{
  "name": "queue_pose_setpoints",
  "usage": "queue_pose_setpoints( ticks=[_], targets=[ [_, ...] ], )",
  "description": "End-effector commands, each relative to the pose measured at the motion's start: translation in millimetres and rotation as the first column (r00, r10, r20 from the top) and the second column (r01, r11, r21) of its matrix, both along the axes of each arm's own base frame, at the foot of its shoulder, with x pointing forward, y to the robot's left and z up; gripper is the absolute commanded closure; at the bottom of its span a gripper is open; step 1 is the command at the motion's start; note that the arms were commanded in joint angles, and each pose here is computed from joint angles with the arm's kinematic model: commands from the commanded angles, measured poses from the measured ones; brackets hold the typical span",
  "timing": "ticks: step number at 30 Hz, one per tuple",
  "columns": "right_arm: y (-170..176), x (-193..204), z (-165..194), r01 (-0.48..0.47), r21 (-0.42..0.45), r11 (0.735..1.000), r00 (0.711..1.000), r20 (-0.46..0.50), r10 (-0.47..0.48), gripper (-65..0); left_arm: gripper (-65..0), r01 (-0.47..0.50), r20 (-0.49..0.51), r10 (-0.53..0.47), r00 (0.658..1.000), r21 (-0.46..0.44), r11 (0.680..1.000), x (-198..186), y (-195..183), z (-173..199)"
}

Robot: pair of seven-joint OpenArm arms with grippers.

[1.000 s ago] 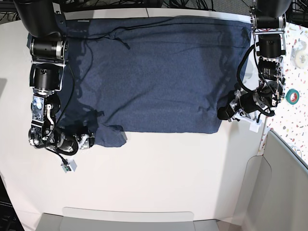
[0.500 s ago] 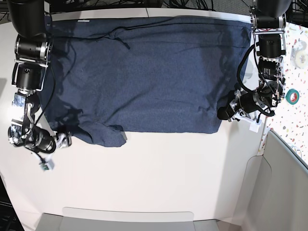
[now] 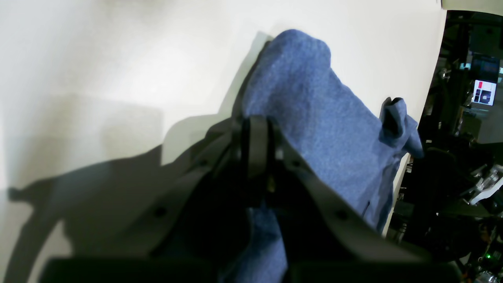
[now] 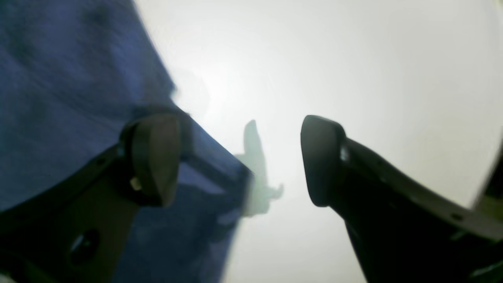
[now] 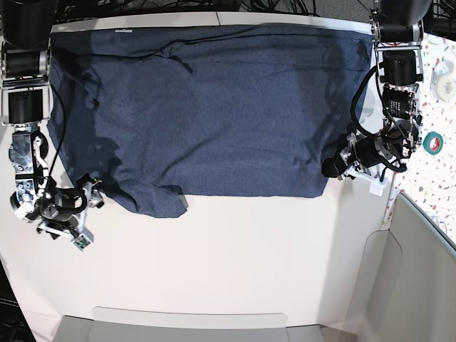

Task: Layout the t-shirt on the table in an organized manner, then fold the t-shirt properly
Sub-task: 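Drag the held fabric along the hem with the right gripper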

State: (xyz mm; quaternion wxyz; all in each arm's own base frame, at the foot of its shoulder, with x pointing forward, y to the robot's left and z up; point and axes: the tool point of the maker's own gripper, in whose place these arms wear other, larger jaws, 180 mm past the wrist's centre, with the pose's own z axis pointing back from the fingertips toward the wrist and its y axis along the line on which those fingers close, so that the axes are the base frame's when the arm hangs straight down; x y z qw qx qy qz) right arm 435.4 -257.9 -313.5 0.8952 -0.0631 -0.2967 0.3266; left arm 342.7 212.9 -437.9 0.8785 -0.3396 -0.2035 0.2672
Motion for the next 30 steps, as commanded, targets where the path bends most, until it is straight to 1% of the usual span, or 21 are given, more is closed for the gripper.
queue_pose_setpoints(
  ticks=[1, 3, 5, 7, 9, 11, 13, 14, 16, 19, 21, 26, 28, 30],
  targets=[
    [0.8, 12.2, 23.9, -0.017, 0.006, 1.000, 0.998, 0.063, 0.017, -45.9, 0.0, -0.008, -0.053, 0.010, 0.999, 0.035, 0.999, -11.6, 9.3, -11.6],
    [0.6, 11.2, 23.1, -0.019, 0.003, 1.000, 0.998, 0.060, 0.019, -45.9, 0.0, -0.008, -0.053, 0.010, 0.999, 0.035, 0.999, -11.6, 9.3, -11.6],
    [3.0, 12.1, 30.9, -0.033, -0.006, 0.999, 0.996, 0.082, 0.033, -45.8, 0.0, -0.008, -0.053, 0.010, 0.999, 0.035, 0.999, -11.6, 9.3, -11.6],
    [-2.3, 4.6, 38.9, -0.045, -0.047, 0.998, 0.994, 0.097, 0.049, -45.8, 0.0, -0.008, -0.053, 0.010, 0.999, 0.035, 0.999, -11.6, 9.3, -11.6],
    [5.4, -1.4, 45.7, -0.080, -0.080, 0.994, 0.989, 0.116, 0.089, -45.9, 0.0, -0.008, -0.053, 0.010, 0.999, 0.035, 0.999, -11.6, 9.3, -11.6],
    [11.5, -8.5, 42.6, -0.103, -0.092, 0.990, 0.987, 0.114, 0.113, -45.9, 0.0, -0.008, -0.053, 0.010, 0.999, 0.035, 0.999, -11.6, 9.3, -11.6],
    [18.8, -12.7, 35.4, -0.135, -0.108, 0.985, 0.985, 0.091, 0.145, -45.9, 0.0, -0.008, -0.053, 0.010, 0.999, 0.035, 0.999, -11.6, 9.3, -11.6],
    [16.8, -15.2, 32.6, -0.148, -0.129, 0.981, 0.985, 0.075, 0.158, -45.9, 0.0, -0.008, -0.053, 0.010, 0.999, 0.035, 0.999, -11.6, 9.3, -11.6],
    [19.4, -22.9, 20.3, -0.196, -0.171, 0.966, 0.979, 0.024, 0.203, -45.8, 0.0, -0.008, -0.053, 0.010, 0.999, 0.035, 0.999, -11.6, 9.3, -11.6],
    [27.5, -32.1, 4.7, -0.256, -0.202, 0.945, 0.967, -0.033, 0.255, -45.8, 0.0, -0.008, -0.053, 0.010, 0.999, 0.035, 0.999, -11.6, 9.3, -11.6],
    [27.0, -32.1, 1.7, -0.262, -0.230, 0.937, 0.965, -0.041, 0.259, -45.8, 0.0, -0.008, -0.053, 0.010, 0.999, 0.035, 0.999, -11.6, 9.3, -11.6],
    [15.2, -25.5, -7.1, -0.236, -0.356, 0.904, 0.971, -0.055, 0.231, -45.8, 0.0, -0.007, -0.053, 0.009, 0.999, 0.037, 0.999, -11.7, 9.5, -11.8],
    [12.1, -23.9, -16.1, -0.223, -0.374, 0.900, 0.975, -0.075, 0.211, -45.8, 0.0, -0.007, -0.053, 0.009, 0.999, 0.037, 0.999, -11.7, 9.5, -11.8],
    [11.9, -23.7, -23.8, -0.218, -0.367, 0.904, 0.976, -0.092, 0.198, -45.8, 0.0, -0.008, -0.053, 0.010, 0.999, 0.038, 0.999, -11.8, 10.3, -11.6]
  ],
)
